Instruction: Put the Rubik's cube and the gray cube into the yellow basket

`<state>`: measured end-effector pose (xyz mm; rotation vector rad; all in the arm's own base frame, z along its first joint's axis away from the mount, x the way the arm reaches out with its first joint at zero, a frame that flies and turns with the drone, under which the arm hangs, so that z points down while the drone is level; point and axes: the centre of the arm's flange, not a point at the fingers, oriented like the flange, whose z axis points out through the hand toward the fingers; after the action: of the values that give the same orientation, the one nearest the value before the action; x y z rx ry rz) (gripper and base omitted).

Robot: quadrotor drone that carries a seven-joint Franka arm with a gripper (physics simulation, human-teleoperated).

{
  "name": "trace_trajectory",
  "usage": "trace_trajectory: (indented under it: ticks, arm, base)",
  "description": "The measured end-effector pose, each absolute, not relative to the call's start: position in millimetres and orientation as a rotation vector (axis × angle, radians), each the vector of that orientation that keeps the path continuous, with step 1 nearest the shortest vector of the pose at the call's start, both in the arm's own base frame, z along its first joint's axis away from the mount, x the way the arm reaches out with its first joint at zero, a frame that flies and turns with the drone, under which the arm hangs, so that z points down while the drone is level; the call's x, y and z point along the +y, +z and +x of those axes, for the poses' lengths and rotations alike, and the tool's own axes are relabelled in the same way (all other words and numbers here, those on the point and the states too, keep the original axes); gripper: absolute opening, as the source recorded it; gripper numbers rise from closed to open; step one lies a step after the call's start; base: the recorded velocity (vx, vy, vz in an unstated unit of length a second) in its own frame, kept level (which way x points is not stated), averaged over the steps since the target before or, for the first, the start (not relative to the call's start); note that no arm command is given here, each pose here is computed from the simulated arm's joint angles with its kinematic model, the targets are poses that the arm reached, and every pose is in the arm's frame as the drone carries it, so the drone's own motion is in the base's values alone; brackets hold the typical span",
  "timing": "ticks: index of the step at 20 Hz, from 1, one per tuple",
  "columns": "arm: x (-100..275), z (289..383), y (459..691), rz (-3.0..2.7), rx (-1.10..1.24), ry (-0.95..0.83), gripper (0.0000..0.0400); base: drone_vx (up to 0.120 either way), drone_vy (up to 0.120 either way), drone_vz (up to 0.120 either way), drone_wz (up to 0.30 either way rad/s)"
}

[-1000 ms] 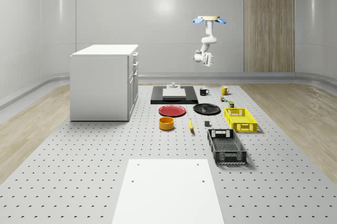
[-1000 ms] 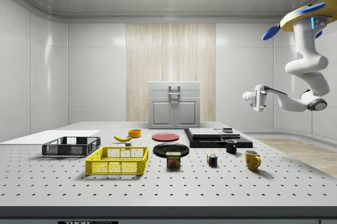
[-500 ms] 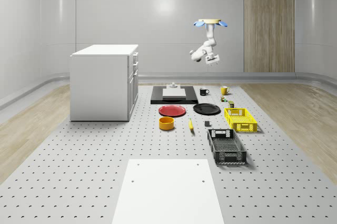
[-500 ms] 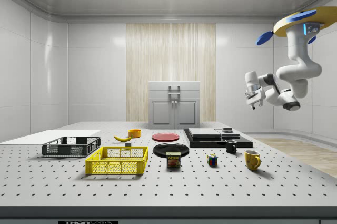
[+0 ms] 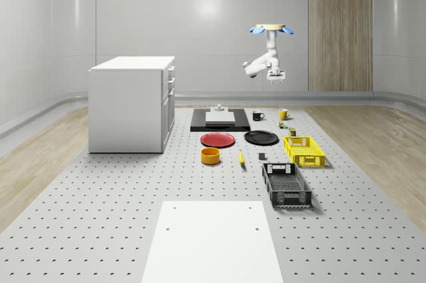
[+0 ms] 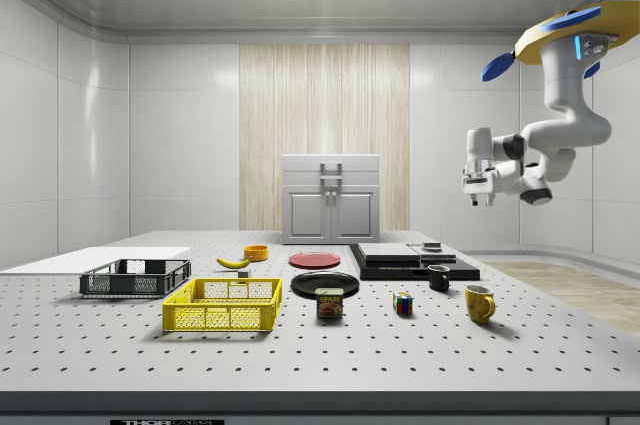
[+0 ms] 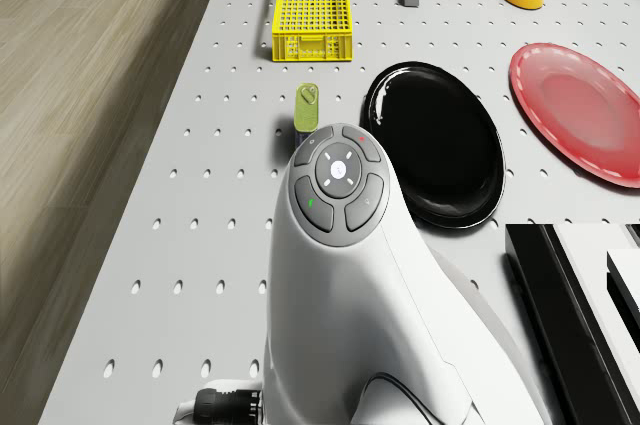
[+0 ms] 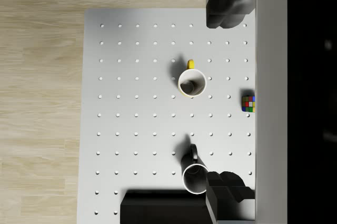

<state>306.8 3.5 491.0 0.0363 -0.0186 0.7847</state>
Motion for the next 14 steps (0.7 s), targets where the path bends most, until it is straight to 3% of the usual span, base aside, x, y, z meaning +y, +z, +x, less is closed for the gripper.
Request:
trace_trajectory:
  ticks: [8,10,14]
  arm:
    - [0.7,306.8,490.8,0.009,-0.006,0.784,0.04]
    - [0.4,306.8,490.8,0.006,-0.005,0.784,0.04]
    - [0.1,306.8,490.8,0.003,-0.003,0.784,0.04]
  base:
    - [0.12,0.12,0.0,0.0]
    - [0.12,0.02,-0.02,0.0]
    - [0.12,0.0,-0.12,0.0]
